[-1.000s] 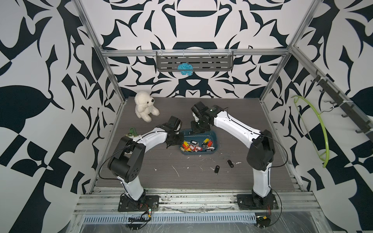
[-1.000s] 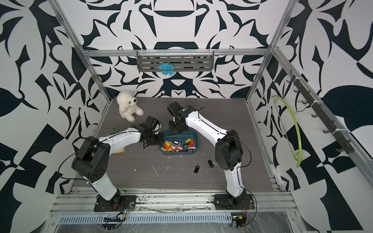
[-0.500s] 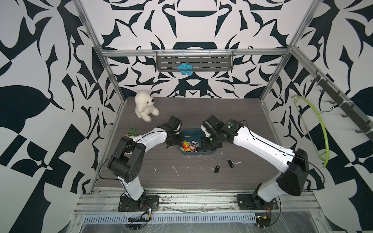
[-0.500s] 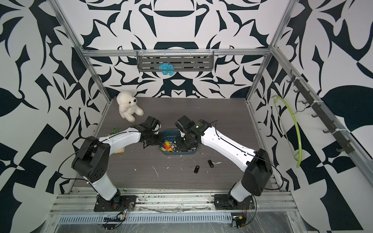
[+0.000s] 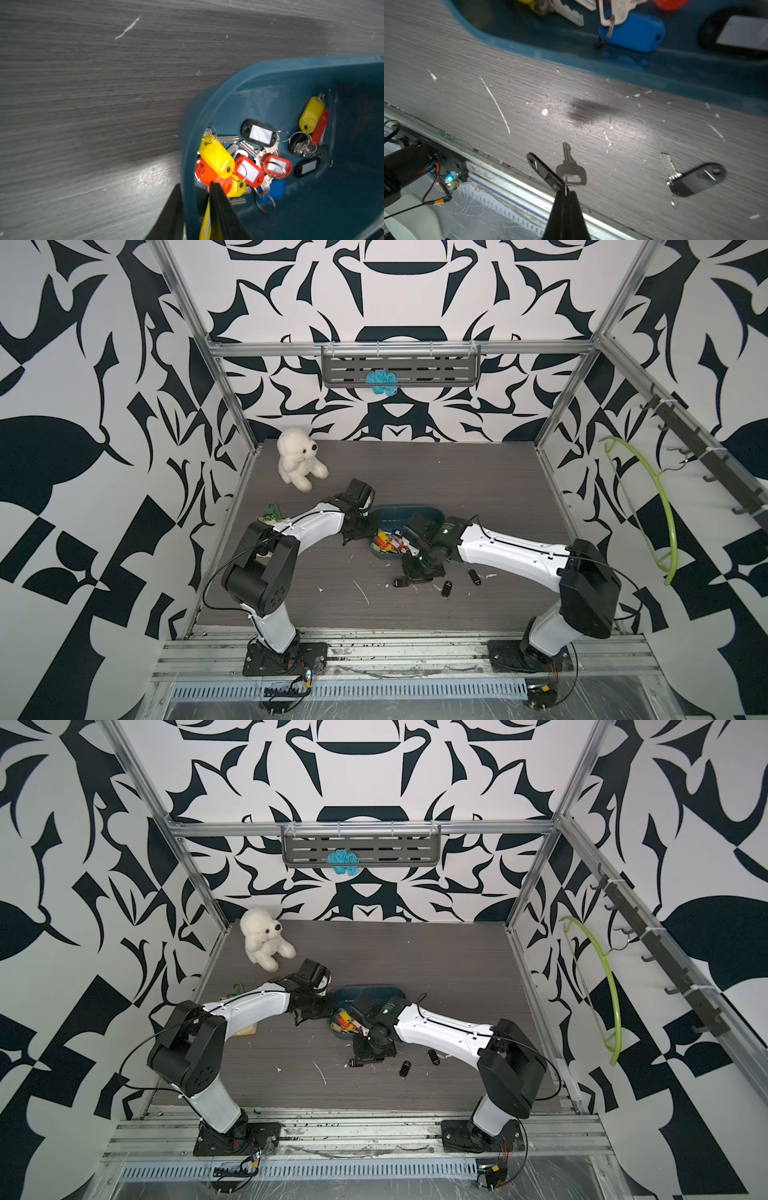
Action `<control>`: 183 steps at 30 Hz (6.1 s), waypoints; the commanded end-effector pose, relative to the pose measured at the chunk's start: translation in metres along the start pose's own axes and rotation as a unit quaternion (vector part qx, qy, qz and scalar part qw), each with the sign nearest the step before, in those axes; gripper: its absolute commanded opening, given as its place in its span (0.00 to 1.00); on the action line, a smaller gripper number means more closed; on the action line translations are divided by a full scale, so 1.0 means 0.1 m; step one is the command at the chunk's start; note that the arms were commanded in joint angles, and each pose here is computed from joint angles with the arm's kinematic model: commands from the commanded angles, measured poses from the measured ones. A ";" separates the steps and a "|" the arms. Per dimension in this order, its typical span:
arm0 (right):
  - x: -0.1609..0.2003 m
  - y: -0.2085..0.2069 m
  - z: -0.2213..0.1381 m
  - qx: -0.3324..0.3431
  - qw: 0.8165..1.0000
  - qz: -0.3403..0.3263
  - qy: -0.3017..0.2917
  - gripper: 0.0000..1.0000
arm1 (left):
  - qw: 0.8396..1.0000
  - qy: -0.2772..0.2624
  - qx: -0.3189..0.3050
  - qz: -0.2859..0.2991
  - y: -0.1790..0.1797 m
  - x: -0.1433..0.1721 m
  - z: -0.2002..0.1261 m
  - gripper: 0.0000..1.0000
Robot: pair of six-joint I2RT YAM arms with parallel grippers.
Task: Take the keys out of the storage box
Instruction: Place the key at the center of the board, then pick up the key from the storage box, then place the key at the center of the board.
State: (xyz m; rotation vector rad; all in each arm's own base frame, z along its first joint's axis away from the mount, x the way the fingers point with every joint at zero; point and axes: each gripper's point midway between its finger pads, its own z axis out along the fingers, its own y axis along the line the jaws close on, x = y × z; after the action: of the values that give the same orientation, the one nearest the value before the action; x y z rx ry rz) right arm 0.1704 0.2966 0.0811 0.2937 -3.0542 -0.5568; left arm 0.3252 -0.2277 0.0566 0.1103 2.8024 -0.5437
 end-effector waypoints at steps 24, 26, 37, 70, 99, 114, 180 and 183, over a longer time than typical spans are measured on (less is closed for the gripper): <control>-0.31 -0.36 0.00 0.115 0.992 -0.020 -0.047 0.34 | 1.000 -0.005 0.009 0.001 -0.05 -0.01 -0.07 0.26; -0.31 -0.38 -0.05 0.122 0.991 -0.027 -0.048 0.48 | 1.000 -0.005 0.010 0.001 -0.05 -0.01 -0.07 0.26; -0.66 -0.17 -0.98 0.103 0.985 -0.045 -0.133 0.45 | 1.000 -0.006 0.013 0.000 -0.06 -0.01 -0.08 0.26; -1.73 -0.38 -0.13 0.067 0.990 0.113 -0.041 0.41 | 1.000 0.000 0.011 0.010 -0.06 -0.01 -0.01 0.26; -1.63 -0.52 0.32 0.096 0.987 0.128 -0.002 0.37 | 1.000 0.005 0.011 0.009 -0.03 0.03 0.02 0.26; -1.70 -0.55 0.33 0.108 0.986 0.123 -0.014 0.00 | 1.000 0.007 0.012 0.008 -0.03 0.06 0.02 0.26; -0.58 -2.31 -0.40 0.156 0.948 0.267 -0.071 0.36 | 1.000 -0.001 0.007 0.005 -0.03 0.04 -0.06 0.26; -0.61 -2.27 -0.48 0.149 0.950 0.263 -0.083 0.52 | 1.000 -0.001 0.007 0.005 -0.03 0.04 -0.06 0.26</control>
State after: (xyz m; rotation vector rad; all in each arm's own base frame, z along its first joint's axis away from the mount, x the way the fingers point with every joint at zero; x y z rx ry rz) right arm 0.2695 0.0839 0.0349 -0.5692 -3.1217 -0.0657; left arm 0.3248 -0.2288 0.0568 0.1157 2.7968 -0.5548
